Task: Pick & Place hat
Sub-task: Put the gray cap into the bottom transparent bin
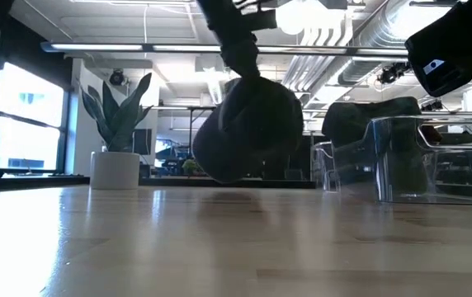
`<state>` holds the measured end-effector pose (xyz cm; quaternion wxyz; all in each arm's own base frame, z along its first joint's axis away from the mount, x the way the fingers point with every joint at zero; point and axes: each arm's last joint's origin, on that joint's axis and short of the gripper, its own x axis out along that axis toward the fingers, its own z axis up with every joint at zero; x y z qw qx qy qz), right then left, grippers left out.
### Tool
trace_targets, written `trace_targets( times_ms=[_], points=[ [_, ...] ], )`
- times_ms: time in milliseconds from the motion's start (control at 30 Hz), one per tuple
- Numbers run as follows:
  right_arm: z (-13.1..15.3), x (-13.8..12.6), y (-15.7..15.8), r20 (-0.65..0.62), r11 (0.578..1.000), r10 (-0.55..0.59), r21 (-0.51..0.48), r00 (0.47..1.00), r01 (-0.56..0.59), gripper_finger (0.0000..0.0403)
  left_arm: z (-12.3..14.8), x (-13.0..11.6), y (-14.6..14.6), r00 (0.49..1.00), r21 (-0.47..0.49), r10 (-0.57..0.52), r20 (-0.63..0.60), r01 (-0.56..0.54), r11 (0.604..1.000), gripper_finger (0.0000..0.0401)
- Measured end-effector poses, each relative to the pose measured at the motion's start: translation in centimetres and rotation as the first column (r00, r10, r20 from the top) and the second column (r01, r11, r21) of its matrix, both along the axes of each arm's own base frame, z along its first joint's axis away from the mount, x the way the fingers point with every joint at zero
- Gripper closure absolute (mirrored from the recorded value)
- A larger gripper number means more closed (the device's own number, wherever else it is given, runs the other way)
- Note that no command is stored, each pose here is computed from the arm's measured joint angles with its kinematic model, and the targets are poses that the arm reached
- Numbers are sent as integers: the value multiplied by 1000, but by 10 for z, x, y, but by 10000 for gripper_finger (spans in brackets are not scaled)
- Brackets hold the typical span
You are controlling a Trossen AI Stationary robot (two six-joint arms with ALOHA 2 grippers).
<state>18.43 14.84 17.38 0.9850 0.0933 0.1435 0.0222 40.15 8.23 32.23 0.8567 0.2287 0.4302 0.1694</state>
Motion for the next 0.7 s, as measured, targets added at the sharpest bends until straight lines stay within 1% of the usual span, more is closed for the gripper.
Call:
trace_targets(
  times_ms=[67, 167, 233, 333, 433, 533, 633, 700],
  points=[
    [0, 0, 0, -4, 1000, 6, 16, 1000, -6, 399, -14, 2, -31, 997, 4, -60, -50, 60, 998, 400],
    [0, 0, 1, -7, 999, 6, 36, 1000, -6, 397, -48, 1, -79, 986, -12, -130, -109, 129, 992, 400],
    [-1, 0, 1, -11, 999, 4, 44, 1000, -3, 397, -70, -4, -108, 985, 0, -128, -113, 129, 992, 400],
    [-1, -1, 0, -17, 999, 3, 39, 1000, -2, 401, -95, -18, -143, 989, 27, -87, -120, 91, 996, 400],
    [-1, -1, 0, -12, 999, -11, 34, 1000, 12, 399, -110, -34, -170, 993, 38, -20, -113, 24, 999, 400],
    [-1, 0, -1, -10, 999, -23, 31, 1000, 23, 397, -115, -46, -186, 992, -8, 34, -119, -35, 999, 391],
    [-1, 1, -1, -9, 999, -23, 35, 1000, 23, 399, -118, -55, -198, 988, -109, 75, -138, -90, 990, 356],
    [0, 1, -1, -2, 999, -18, 37, 1000, 18, 401, -120, -62, -206, 982, -152, 94, -161, -119, 981, 323]
  ],
)
